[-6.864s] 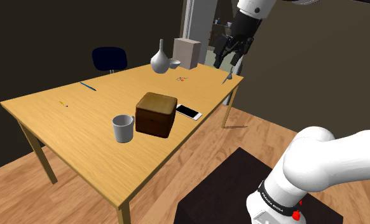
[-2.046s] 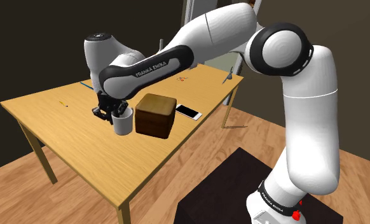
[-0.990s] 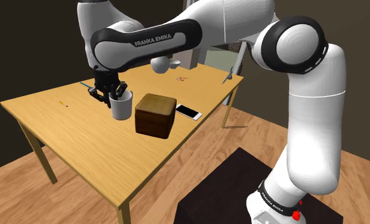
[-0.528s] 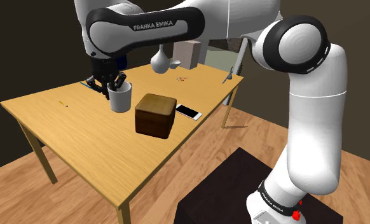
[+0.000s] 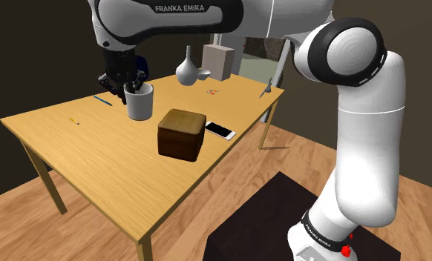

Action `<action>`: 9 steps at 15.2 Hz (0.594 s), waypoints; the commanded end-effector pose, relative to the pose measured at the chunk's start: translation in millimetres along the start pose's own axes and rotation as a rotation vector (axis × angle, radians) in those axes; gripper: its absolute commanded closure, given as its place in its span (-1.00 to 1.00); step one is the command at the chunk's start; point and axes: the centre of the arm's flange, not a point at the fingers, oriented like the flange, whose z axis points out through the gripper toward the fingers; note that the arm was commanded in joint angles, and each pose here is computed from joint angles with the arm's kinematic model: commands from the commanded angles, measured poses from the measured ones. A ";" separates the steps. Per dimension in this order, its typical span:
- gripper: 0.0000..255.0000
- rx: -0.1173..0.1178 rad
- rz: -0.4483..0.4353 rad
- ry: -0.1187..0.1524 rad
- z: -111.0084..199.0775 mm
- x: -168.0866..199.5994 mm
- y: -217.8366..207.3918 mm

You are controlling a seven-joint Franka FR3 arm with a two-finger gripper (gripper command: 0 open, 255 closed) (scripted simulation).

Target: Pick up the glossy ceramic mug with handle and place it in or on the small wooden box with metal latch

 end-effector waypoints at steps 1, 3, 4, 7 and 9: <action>1.00 0.000 0.000 0.000 -10.5 0.9 0.9; 1.00 0.000 0.000 0.000 -16.0 2.1 14.4; 1.00 0.000 0.000 0.000 -16.6 2.5 27.6; 1.00 0.000 0.000 0.000 -18.4 3.8 67.2; 1.00 0.000 0.000 0.000 -19.6 4.6 93.5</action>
